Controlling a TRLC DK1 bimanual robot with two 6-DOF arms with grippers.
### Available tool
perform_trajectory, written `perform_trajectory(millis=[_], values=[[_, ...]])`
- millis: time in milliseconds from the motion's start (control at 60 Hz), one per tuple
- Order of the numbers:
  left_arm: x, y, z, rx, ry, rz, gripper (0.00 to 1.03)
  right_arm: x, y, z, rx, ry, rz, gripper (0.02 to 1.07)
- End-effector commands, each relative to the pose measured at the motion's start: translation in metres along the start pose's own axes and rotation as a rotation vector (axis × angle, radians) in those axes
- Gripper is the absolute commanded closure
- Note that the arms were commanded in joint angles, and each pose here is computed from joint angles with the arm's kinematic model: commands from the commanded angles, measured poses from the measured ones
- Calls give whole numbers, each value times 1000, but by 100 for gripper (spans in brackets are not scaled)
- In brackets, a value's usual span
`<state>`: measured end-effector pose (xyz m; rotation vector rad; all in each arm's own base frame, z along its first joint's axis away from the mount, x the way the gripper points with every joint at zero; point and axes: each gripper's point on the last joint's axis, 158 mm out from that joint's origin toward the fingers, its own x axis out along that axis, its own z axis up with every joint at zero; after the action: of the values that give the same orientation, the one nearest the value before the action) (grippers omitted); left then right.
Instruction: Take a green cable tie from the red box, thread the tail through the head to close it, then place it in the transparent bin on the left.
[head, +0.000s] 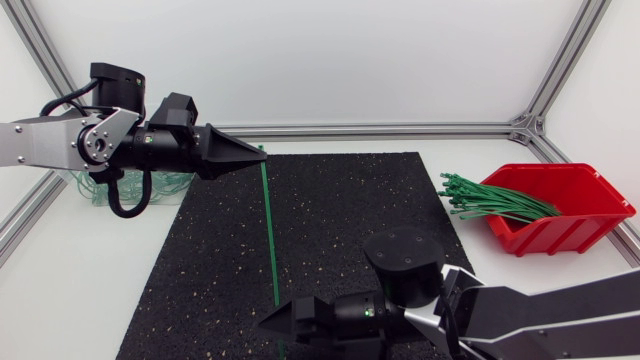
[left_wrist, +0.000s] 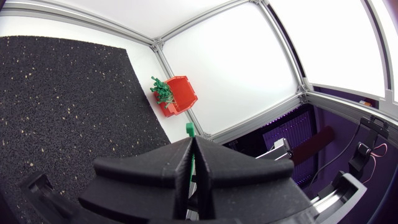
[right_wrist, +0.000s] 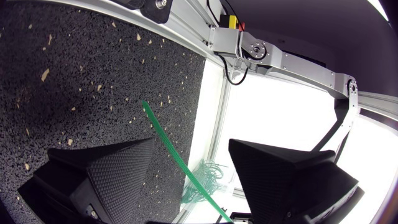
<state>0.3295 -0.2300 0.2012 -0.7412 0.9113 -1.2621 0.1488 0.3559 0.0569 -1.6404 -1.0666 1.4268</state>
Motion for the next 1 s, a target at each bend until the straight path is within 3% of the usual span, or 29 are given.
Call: perform_trajectory(millis=[0,100,183,217,983], values=[[-1,-3,4,-11,4,-18,100,-1,1,-3,1,2,2,36],[-1,-2,4,-13,5,-18,100,-4,1,-1,2,-7,3,52],[-1,-3,4,-13,5,-18,100,-6,0,0,9,-12,12,85],[-1,-3,4,-13,5,-18,100,-7,-1,1,8,-11,10,91],[-3,-8,3,-5,2,-18,100,-16,9,12,17,-10,38,92]])
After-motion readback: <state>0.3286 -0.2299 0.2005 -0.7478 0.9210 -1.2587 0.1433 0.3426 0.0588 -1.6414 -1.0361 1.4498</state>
